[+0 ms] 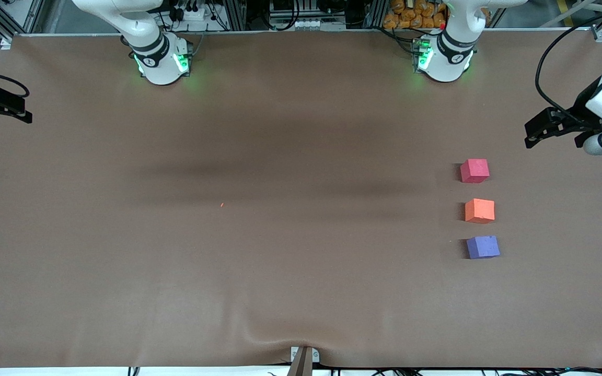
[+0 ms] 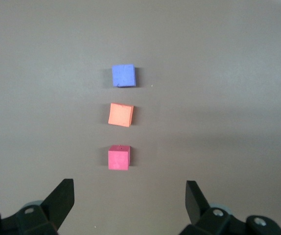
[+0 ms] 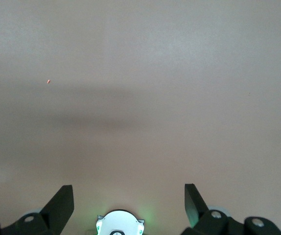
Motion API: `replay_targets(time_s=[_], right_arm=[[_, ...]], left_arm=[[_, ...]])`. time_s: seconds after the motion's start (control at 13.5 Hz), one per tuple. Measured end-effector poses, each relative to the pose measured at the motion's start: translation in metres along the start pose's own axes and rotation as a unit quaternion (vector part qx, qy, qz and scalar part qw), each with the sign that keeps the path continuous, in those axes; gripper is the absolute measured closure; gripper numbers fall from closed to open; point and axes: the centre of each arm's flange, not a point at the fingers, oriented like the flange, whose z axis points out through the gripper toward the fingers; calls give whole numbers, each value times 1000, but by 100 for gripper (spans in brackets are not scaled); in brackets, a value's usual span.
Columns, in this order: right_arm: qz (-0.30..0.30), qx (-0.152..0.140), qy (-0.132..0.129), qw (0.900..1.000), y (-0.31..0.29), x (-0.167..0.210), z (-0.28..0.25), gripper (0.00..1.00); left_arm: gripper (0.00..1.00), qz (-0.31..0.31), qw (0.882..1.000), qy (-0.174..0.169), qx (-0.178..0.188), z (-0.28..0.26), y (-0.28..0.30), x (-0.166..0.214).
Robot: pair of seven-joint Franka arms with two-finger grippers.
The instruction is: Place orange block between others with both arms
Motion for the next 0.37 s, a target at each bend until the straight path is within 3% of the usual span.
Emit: replay_targets(time_s=[0.37], right_arm=[[0, 0, 0, 1000, 0, 0, 0, 0]], left_arm=[[0, -1, 1000, -5, 0, -5, -1, -7]])
